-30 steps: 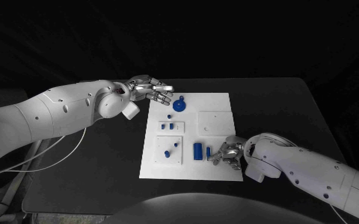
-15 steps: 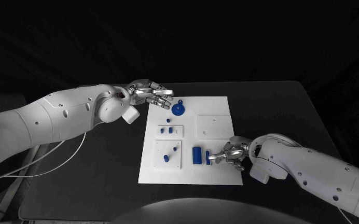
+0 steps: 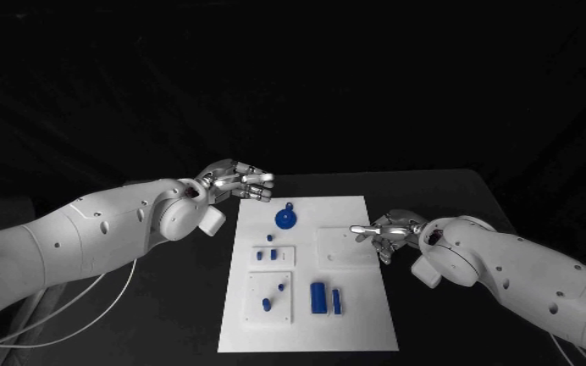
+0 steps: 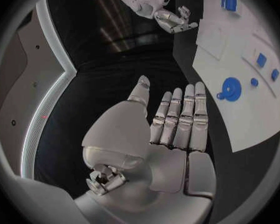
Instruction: Assemble the parts on the task board
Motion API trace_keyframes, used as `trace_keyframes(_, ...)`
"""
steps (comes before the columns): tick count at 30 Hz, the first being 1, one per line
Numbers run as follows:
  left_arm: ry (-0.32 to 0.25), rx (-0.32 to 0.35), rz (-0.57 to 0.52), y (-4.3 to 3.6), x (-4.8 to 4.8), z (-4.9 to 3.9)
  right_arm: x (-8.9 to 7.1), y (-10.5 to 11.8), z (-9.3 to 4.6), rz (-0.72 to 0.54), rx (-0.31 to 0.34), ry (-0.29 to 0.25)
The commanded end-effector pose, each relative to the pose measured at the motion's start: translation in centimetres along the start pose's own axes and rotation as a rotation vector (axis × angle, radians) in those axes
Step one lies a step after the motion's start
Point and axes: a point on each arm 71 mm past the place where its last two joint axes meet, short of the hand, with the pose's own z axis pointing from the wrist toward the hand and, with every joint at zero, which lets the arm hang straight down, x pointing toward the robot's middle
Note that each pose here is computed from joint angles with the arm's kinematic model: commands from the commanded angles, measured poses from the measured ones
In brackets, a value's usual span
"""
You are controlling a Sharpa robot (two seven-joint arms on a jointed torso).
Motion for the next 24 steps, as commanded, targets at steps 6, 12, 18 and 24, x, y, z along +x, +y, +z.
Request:
trace_keyframes(6, -0.240, 0.125, -0.014, -1.98, -3.45, 1.49, -7.2, 3.2, 1.5, 0.329, -0.279, -0.258)
trace_keyframes(12, -0.315, 0.115, -0.025, -2.17, -4.38, 2.91, -9.6, 3.8, 1.9, 0.425, -0.368, -0.316)
trace_keyframes(18, -0.353, 0.106, -0.027, -2.18, -4.64, 3.52, -10.0, 4.5, 1.7, 0.447, -0.423, -0.332)
trace_keyframes(24, -0.319, 0.094, -0.010, -1.98, -4.22, 3.54, -9.7, 4.2, 1.8, 0.408, -0.364, -0.323)
